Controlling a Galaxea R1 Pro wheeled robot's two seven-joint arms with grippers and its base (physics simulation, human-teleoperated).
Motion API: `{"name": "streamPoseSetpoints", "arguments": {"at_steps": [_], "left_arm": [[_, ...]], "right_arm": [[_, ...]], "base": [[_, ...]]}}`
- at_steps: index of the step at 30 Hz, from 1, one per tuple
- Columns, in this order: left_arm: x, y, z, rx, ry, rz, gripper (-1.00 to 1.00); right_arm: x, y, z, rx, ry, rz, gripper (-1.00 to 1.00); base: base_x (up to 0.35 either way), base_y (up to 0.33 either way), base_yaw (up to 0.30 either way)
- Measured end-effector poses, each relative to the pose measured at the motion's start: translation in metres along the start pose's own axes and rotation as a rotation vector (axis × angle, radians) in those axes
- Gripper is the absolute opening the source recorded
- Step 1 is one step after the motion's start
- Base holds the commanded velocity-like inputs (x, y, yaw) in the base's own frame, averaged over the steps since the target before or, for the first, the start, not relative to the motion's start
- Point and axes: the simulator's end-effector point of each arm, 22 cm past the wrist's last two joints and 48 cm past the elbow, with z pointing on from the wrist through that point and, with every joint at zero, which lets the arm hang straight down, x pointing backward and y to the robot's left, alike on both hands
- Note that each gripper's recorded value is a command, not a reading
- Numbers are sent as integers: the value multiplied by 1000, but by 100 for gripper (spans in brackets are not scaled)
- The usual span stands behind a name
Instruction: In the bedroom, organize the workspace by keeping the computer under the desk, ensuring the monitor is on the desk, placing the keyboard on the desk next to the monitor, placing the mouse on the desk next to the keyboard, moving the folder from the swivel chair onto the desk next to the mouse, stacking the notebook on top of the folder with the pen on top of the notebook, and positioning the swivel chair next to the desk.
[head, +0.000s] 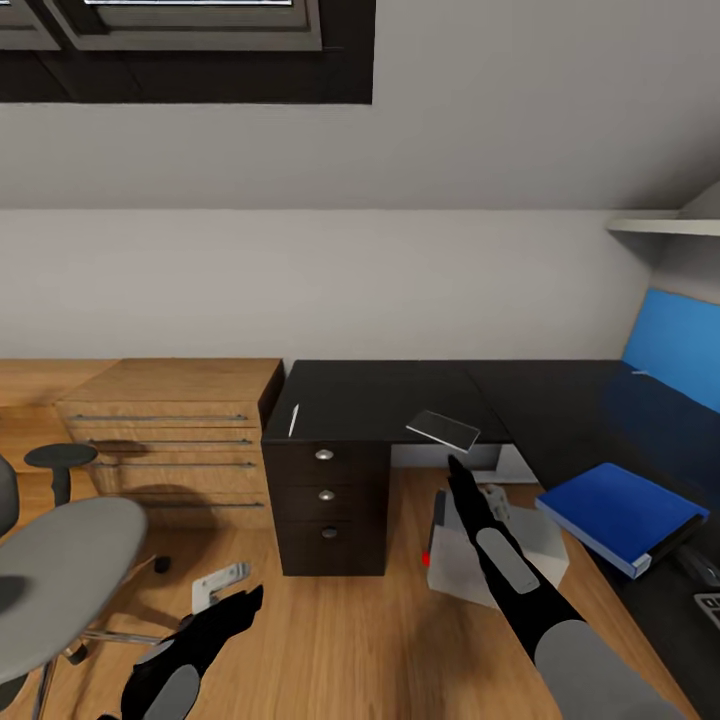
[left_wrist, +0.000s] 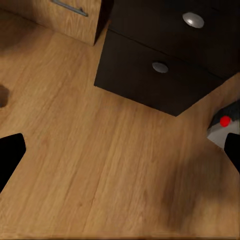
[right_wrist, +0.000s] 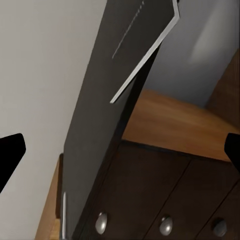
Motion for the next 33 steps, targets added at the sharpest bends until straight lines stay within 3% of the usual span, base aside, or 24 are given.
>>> {"name": "streamPoseSetpoints", "arguments": {"at_steps": [4,9,10,17,23,24,26,29,33], "left_arm": [[25,9,-5,-20,35,7,100],[78,38,3,-83,89,3,100],[96,34,3,-79,110,21,100],[123,35,12,-82,138,41,100],[158,60,25,-132,191,66,100],[161,61,26,-134,194,67,100],[167,63,28,-137,199,69,100],[172,64,32,-137,198,73,100],[180,53,33,-122,192,84,100]], "right_arm": [[2,-9,1,1,3,-5,100],[7,1,1,-84,8,-31,100],[5,0,1,-96,10,-52,100],[4,-13,2,-104,3,-65,100],[7,-32,4,-77,0,-57,100],[8,-40,4,-57,0,-50,100],[-1,-58,6,-5,-22,31,100],[-12,-73,7,25,-51,132,100],[-16,-81,7,39,-57,212,100]], "base": [[0,0,0],[0,0,0],[0,0,0],[0,0,0],[0,0,0],[0,0,0],[0,0,0],[0,0,0],[0,0,0]]}}
